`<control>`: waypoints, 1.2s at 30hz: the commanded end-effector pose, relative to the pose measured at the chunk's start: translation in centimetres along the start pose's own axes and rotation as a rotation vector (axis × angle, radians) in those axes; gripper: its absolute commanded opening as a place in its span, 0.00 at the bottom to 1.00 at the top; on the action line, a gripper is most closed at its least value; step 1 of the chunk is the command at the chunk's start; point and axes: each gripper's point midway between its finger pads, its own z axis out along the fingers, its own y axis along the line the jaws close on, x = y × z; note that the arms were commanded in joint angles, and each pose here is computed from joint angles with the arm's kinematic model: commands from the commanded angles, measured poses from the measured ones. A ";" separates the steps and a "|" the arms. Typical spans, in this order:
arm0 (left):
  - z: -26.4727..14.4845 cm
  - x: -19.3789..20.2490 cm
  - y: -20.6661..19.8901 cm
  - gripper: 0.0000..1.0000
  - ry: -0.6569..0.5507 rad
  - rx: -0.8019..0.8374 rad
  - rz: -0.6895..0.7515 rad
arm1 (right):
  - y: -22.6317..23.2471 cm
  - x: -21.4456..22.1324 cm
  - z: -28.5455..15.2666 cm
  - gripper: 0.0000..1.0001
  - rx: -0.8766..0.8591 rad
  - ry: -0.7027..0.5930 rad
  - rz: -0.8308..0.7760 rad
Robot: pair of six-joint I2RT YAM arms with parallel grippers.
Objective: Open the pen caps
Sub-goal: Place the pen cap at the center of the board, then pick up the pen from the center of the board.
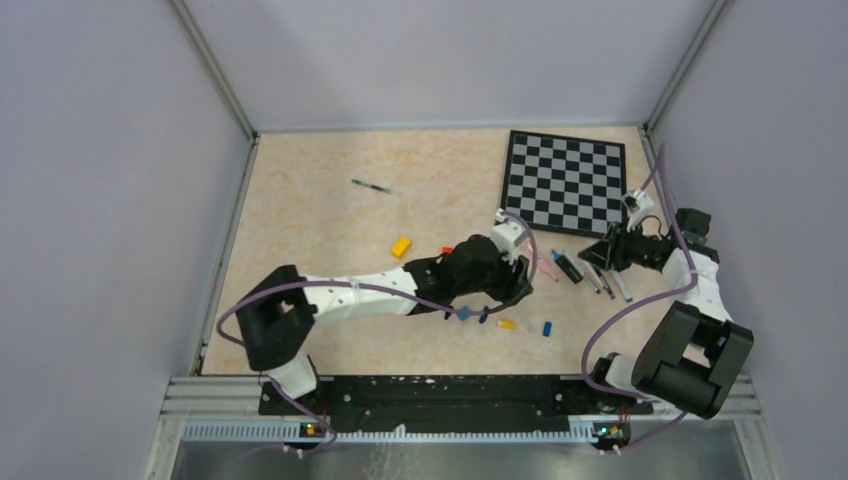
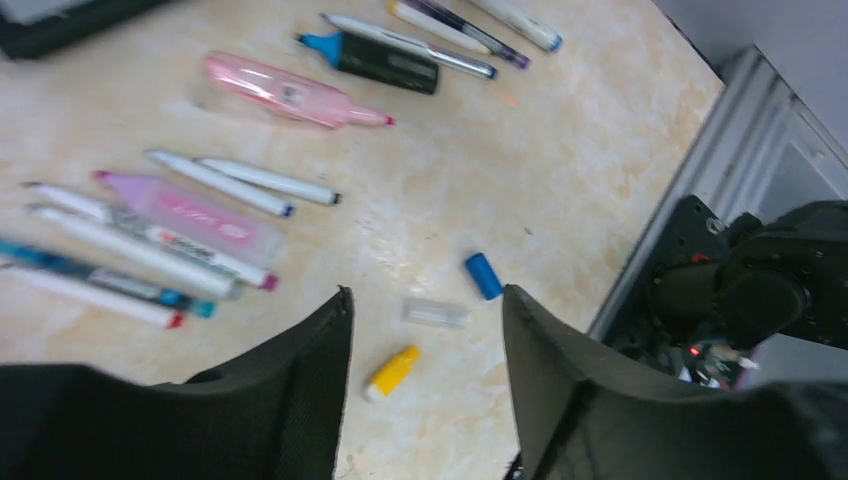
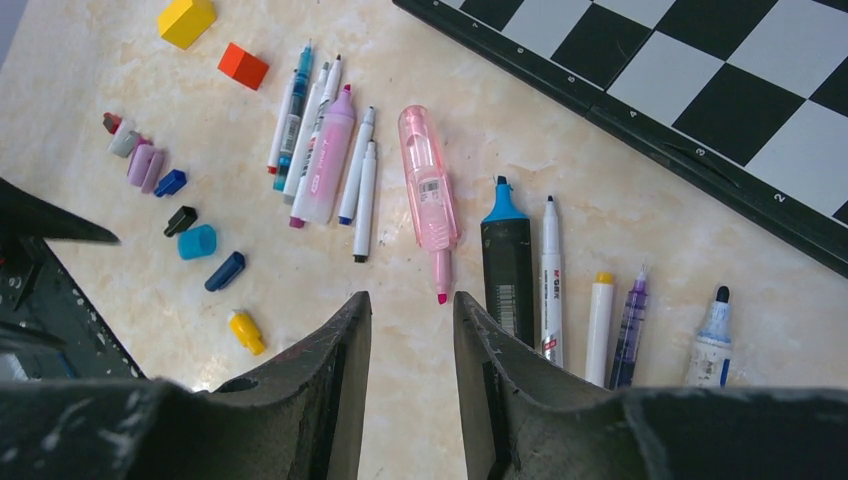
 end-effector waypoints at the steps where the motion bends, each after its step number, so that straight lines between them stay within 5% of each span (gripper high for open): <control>1: -4.1 -3.6 4.2 0.65 -0.186 -0.221 0.060 | 0.5 -0.9 -0.4 0.35 -0.014 -0.041 -0.068; 6: -7.9 -4.5 9.2 0.93 -0.250 -0.370 0.039 | 0.7 -0.9 -0.4 0.35 -0.022 -0.044 -0.070; 11: -10.2 -5.8 14.6 0.99 -0.258 -0.336 -0.143 | 0.7 -1.0 -0.4 0.35 -0.025 -0.047 -0.076; 17: -12.4 -8.1 22.6 0.99 -0.314 -0.514 -0.426 | 0.9 -1.0 -0.4 0.35 -0.031 -0.050 -0.080; 31: -14.5 -5.7 38.0 0.99 0.016 -1.242 -0.936 | 1.4 -1.3 -0.7 0.36 -0.039 -0.060 -0.110; 36: -14.0 -4.6 41.5 0.79 0.026 -1.245 -1.076 | 1.7 -1.4 -0.9 0.36 -0.040 -0.064 -0.127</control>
